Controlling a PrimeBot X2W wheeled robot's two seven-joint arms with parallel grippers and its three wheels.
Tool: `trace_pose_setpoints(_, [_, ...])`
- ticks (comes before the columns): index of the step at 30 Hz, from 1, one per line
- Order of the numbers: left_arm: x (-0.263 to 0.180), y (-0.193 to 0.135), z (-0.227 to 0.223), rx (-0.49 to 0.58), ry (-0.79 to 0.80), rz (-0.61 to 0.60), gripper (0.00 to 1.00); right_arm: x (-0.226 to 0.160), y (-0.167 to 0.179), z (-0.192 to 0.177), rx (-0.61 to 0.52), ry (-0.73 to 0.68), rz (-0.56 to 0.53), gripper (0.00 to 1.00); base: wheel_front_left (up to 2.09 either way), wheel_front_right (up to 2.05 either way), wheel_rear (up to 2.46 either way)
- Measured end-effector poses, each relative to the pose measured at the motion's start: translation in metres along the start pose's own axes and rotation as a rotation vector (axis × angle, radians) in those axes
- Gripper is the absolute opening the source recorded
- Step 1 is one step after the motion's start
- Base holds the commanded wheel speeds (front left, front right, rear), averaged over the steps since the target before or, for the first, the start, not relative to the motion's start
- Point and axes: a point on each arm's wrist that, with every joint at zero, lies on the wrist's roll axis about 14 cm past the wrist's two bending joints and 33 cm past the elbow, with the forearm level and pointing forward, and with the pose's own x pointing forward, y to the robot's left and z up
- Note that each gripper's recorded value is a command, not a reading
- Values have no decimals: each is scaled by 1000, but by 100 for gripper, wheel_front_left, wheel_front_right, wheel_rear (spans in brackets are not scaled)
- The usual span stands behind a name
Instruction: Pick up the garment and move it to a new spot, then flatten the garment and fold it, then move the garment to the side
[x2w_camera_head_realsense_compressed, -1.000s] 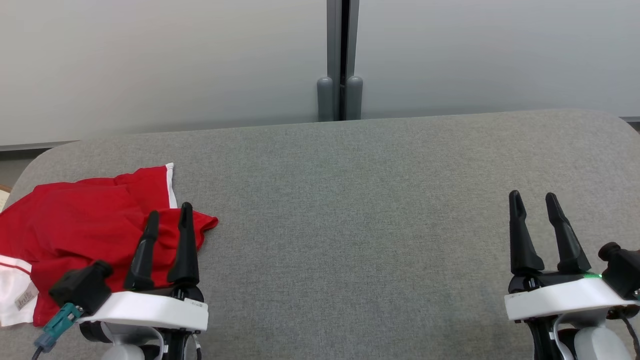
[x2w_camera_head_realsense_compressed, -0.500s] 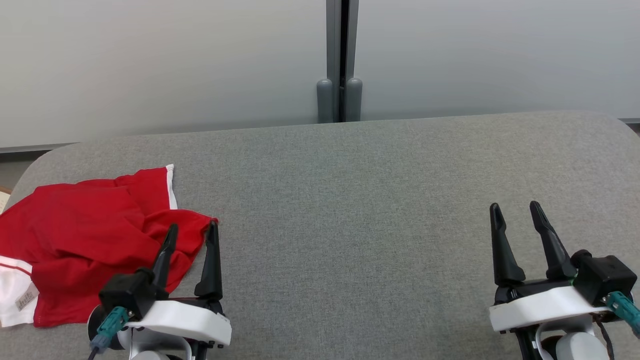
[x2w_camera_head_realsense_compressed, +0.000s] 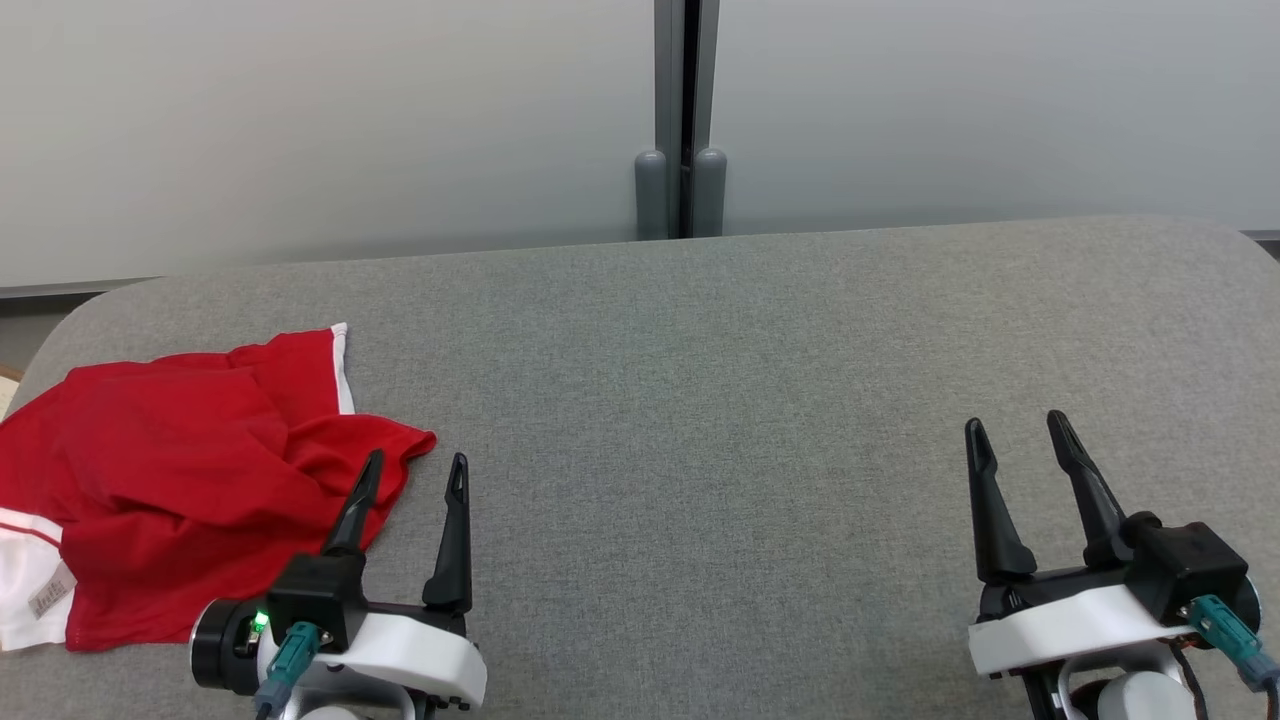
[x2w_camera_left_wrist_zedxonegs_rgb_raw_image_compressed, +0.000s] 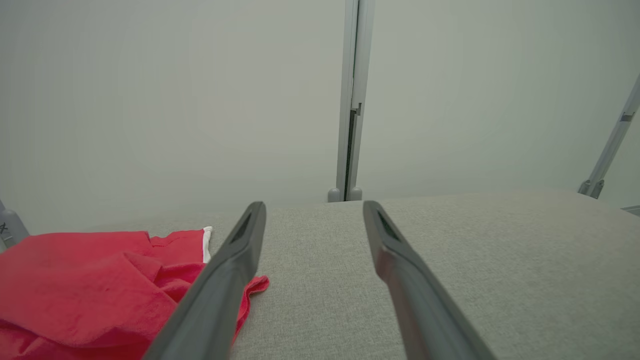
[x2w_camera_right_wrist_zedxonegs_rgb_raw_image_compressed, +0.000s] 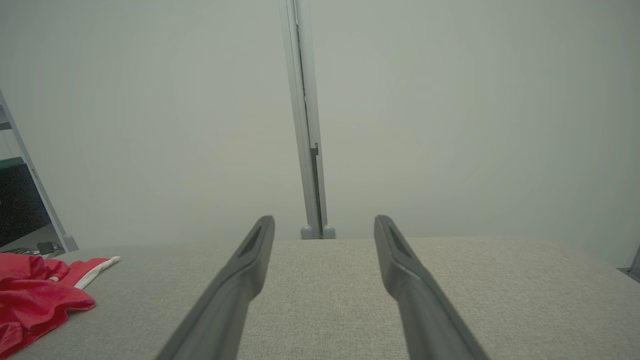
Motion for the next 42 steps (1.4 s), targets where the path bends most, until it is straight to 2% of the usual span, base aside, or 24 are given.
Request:
trace_pose_setpoints(5, [1, -2, 2, 26, -13, -4, 100, 0, 2, -1, 42, -6, -1, 100, 0, 0, 0])
trace_pose_setpoints(13, [0, 11, 3, -66, -26, 42, 100, -1, 3, -6, 145, -7, -11, 100, 0, 0, 0])
trace_pose_setpoints(18, [-6, 14, -10, -67, 8, 37, 100, -4, 3, -14, 171, 13, -17, 100, 0, 0, 0])
trace_pose_setpoints(24, [-14, 11, -33, -48, 77, 14, 100, -11, 5, -37, 147, 84, -17, 100, 0, 0, 0])
trace_pose_setpoints(35, [-13, 7, -33, -7, 68, -3, 100, -5, 11, -34, 103, 71, 12, 100, 0, 0, 0])
trace_pose_setpoints(42, [-18, 20, -27, -10, 51, 45, 100, -1, 22, -38, 114, 84, 44, 100, 0, 0, 0])
